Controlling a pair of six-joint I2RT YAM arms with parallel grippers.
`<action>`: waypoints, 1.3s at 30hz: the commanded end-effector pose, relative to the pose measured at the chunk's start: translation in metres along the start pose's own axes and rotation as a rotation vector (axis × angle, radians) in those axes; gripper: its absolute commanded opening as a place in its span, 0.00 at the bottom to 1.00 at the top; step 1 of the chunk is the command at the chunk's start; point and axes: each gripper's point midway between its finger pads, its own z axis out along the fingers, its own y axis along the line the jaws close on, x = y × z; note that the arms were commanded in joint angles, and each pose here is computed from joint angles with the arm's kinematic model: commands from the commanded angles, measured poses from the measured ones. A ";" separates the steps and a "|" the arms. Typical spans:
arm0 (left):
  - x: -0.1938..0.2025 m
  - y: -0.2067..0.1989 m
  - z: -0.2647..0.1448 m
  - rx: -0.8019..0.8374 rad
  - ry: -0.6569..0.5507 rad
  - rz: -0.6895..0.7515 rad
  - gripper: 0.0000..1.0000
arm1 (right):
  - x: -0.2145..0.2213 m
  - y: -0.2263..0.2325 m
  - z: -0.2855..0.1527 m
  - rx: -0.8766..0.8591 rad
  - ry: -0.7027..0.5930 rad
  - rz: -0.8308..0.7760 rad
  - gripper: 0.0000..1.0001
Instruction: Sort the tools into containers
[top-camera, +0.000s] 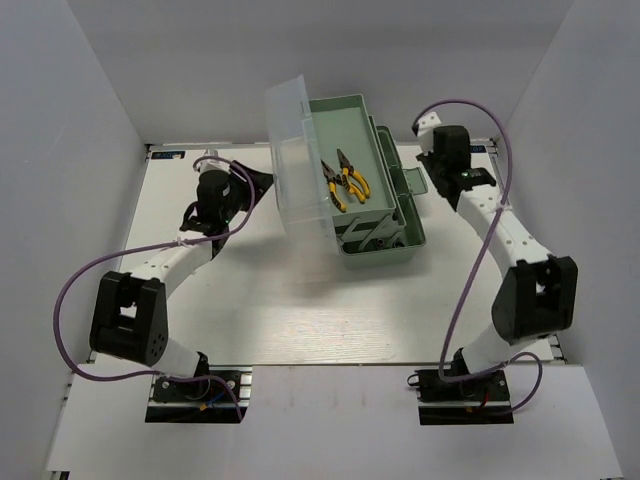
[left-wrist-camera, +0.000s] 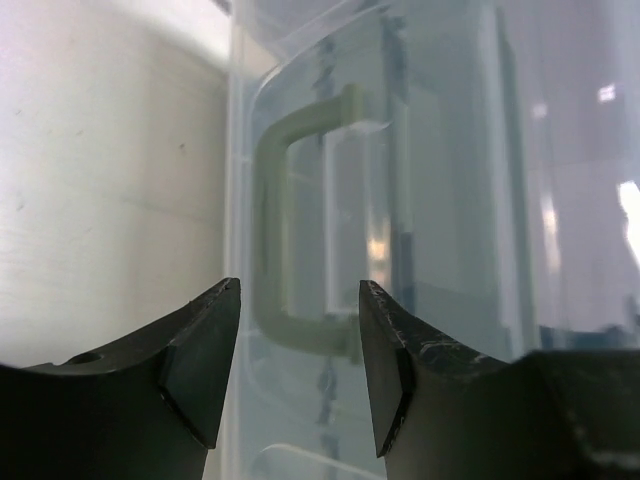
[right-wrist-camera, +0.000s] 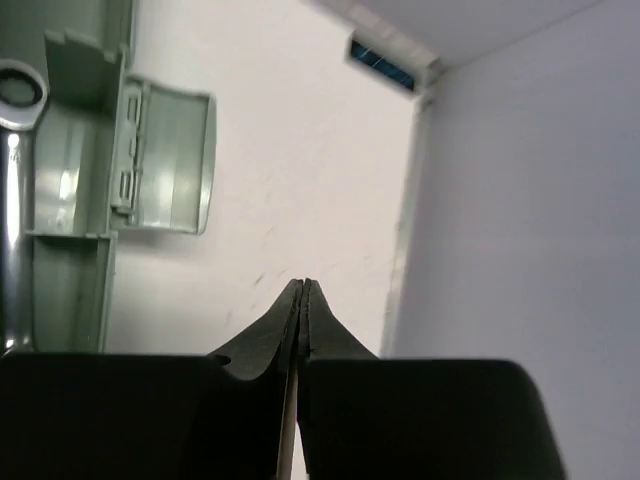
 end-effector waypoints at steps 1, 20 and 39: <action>-0.006 -0.023 0.004 0.049 0.012 0.028 0.61 | 0.026 0.013 0.019 -0.201 0.089 0.220 0.00; 0.013 -0.083 0.055 0.205 0.154 0.029 0.56 | 0.043 0.150 -0.003 -1.097 0.149 0.620 0.00; 0.011 -0.114 0.040 0.207 0.183 0.115 0.60 | 0.048 0.162 -0.008 -1.164 0.193 0.730 0.00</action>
